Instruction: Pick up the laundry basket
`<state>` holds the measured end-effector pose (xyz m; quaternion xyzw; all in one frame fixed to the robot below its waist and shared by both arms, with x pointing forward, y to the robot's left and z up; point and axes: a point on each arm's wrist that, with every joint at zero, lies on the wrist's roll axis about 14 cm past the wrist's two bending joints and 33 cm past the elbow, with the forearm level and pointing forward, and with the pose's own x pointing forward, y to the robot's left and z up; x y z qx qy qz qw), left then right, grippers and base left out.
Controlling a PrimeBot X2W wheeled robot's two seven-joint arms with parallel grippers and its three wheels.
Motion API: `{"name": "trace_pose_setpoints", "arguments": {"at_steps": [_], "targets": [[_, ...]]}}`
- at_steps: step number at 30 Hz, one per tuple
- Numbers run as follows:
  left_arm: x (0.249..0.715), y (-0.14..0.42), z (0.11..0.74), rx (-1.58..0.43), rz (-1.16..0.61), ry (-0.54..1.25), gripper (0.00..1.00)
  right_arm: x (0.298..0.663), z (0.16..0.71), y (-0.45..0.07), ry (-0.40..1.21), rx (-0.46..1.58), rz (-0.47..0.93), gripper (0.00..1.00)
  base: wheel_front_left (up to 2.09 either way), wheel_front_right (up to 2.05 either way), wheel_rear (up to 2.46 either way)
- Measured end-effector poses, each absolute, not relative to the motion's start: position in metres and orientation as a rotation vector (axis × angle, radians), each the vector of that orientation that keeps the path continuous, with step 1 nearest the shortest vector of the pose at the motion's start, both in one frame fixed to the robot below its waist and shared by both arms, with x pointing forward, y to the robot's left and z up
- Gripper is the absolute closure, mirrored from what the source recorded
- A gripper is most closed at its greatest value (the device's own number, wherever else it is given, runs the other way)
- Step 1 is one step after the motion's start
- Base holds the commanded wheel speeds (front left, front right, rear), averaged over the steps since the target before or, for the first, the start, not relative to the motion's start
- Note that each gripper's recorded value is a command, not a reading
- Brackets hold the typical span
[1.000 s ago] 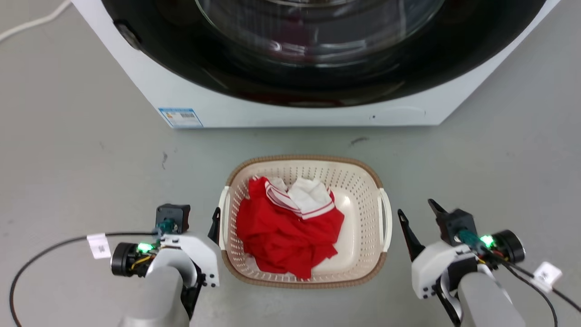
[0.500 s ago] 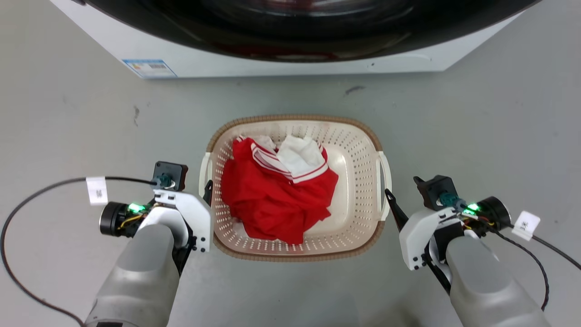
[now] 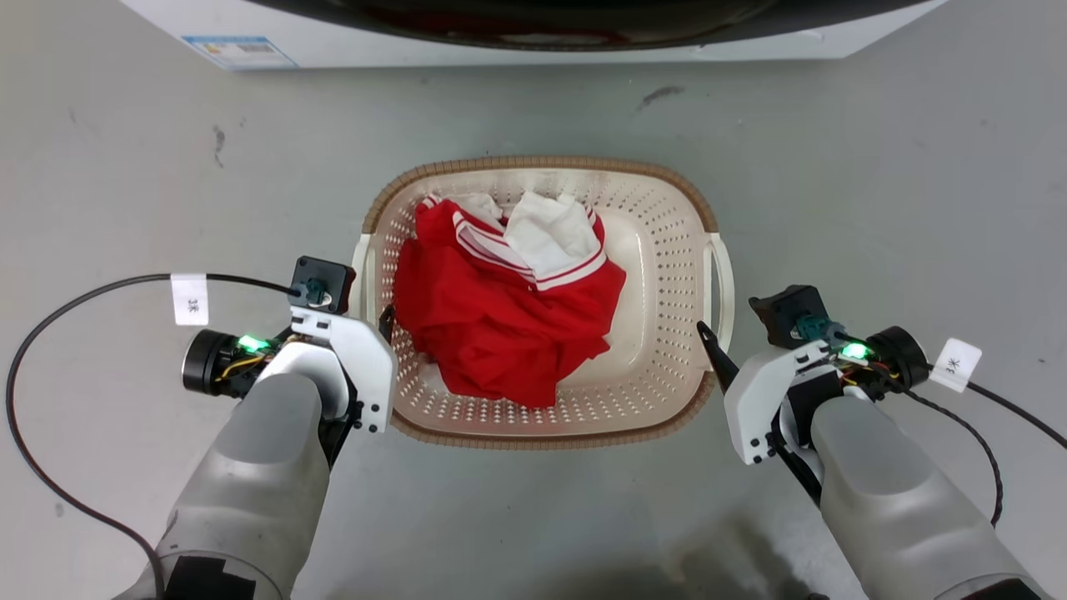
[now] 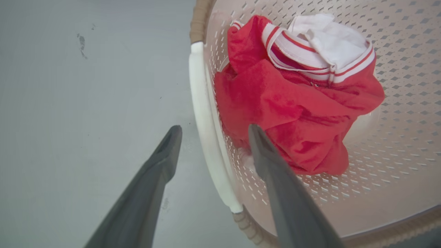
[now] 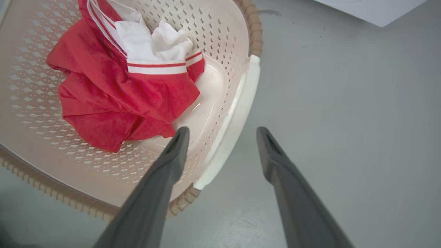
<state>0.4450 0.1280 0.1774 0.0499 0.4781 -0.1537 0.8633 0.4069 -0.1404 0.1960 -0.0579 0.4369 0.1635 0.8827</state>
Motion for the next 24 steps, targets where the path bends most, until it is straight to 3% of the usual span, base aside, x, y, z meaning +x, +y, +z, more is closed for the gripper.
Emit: {"name": "trace_pose_setpoints", "arguments": {"at_steps": [24], "targets": [[0.44, 0.119, 0.127, 0.154, -0.399, 1.111, 0.0, 0.405, 0.149, -0.131, 1.012, -0.083, 0.368, 0.0, 0.0, 0.0, 0.0]]}}
